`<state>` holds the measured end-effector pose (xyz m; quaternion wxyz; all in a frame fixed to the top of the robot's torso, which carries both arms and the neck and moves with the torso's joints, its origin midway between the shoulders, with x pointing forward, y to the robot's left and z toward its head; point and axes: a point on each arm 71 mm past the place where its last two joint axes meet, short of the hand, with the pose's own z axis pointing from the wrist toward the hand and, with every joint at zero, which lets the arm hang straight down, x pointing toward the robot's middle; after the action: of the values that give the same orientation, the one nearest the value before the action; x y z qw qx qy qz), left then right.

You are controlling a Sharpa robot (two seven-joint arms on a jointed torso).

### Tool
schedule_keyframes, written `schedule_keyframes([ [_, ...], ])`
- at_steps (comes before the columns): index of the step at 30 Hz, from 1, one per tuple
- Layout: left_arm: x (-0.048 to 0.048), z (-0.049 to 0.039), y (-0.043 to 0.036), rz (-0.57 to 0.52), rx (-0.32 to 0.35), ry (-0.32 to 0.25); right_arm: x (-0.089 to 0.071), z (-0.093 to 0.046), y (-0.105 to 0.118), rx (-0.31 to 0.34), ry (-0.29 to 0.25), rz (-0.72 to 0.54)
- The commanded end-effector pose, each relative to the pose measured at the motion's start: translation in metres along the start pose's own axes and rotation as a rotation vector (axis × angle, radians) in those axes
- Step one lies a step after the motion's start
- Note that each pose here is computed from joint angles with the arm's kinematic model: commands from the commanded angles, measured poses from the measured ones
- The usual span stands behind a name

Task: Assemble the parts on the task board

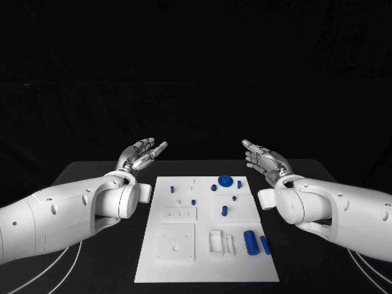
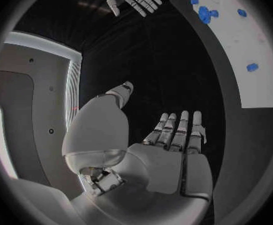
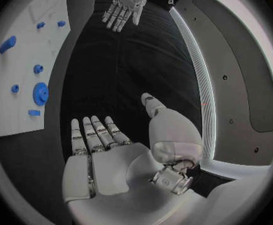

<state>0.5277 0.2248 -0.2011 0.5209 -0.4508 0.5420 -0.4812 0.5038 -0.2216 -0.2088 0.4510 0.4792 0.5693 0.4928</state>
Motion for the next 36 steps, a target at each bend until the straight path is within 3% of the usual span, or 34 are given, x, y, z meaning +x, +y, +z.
schedule_keyframes([
  [1, 0.005, 0.0022, -0.0002, -0.035, -0.027, 0.075, 0.006, 0.003, -0.002, 0.098, 0.175, 0.006],
  [9, 0.005, 0.0022, -0.0002, -0.035, -0.027, 0.075, 0.001, 0.008, 0.001, 0.128, 0.213, -0.011],
  [10, 0.0029, 0.0057, 0.0002, -0.028, -0.024, 0.062, -0.017, 0.017, 0.002, 0.092, 0.16, -0.062],
  [18, 0.0004, 0.0024, 0.0006, -0.043, -0.028, 0.092, -0.017, 0.028, 0.006, 0.008, 0.151, -0.18],
  [23, -0.001, -0.0003, -0.0017, -0.037, -0.002, 0.126, -0.019, 0.037, 0.011, -0.053, 0.153, -0.327],
  [30, 0.0016, -0.0036, -0.0063, -0.035, 0.007, 0.182, -0.02, 0.051, 0.028, -0.162, 0.204, -0.659],
  [36, 0.0031, -0.0063, -0.0158, -0.032, 0.021, 0.212, -0.013, 0.059, 0.046, -0.252, 0.239, -0.947],
])
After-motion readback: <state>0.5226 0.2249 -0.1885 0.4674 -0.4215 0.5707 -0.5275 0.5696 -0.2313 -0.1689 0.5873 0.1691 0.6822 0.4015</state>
